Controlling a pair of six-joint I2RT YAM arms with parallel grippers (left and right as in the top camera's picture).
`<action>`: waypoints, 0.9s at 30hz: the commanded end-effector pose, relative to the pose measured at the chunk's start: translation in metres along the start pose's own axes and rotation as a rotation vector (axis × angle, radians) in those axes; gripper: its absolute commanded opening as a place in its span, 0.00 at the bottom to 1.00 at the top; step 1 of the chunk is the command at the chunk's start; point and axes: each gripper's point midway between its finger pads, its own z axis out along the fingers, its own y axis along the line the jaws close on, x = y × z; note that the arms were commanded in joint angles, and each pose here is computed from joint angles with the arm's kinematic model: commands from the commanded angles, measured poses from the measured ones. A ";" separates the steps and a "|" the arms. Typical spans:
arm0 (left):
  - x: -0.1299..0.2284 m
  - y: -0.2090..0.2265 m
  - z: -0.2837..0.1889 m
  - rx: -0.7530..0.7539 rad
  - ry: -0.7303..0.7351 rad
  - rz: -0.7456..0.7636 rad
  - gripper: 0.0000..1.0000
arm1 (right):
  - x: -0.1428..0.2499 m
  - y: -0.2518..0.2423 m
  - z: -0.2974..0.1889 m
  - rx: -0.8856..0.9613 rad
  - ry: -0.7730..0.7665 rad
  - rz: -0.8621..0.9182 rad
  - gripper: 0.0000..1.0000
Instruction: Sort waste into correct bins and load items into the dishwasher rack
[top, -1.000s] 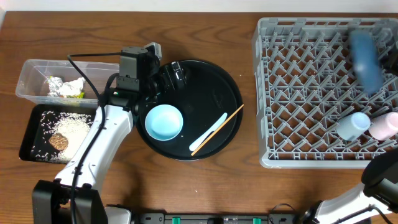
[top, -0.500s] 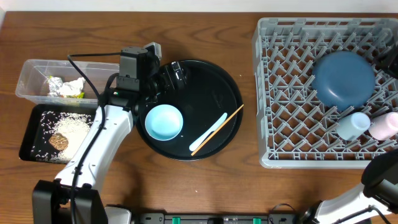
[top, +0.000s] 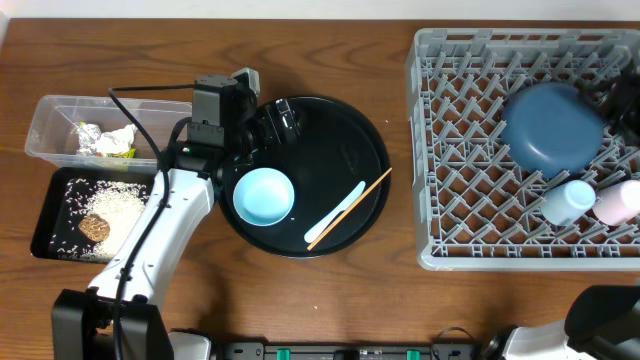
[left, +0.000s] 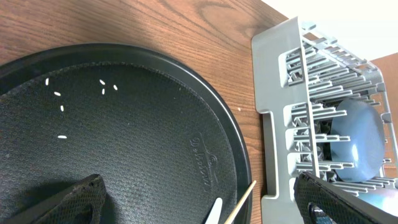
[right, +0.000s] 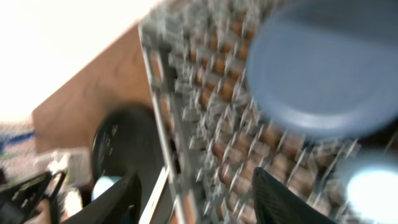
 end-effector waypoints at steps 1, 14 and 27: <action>-0.001 0.001 -0.004 -0.003 -0.011 0.014 0.98 | 0.021 0.011 0.006 -0.026 0.086 -0.023 0.41; -0.001 0.001 -0.004 -0.003 -0.012 0.014 0.98 | 0.077 0.011 0.006 0.040 0.309 -0.013 0.07; -0.001 0.001 -0.004 -0.003 -0.011 0.014 0.98 | 0.122 0.024 0.051 0.032 0.485 -0.138 0.01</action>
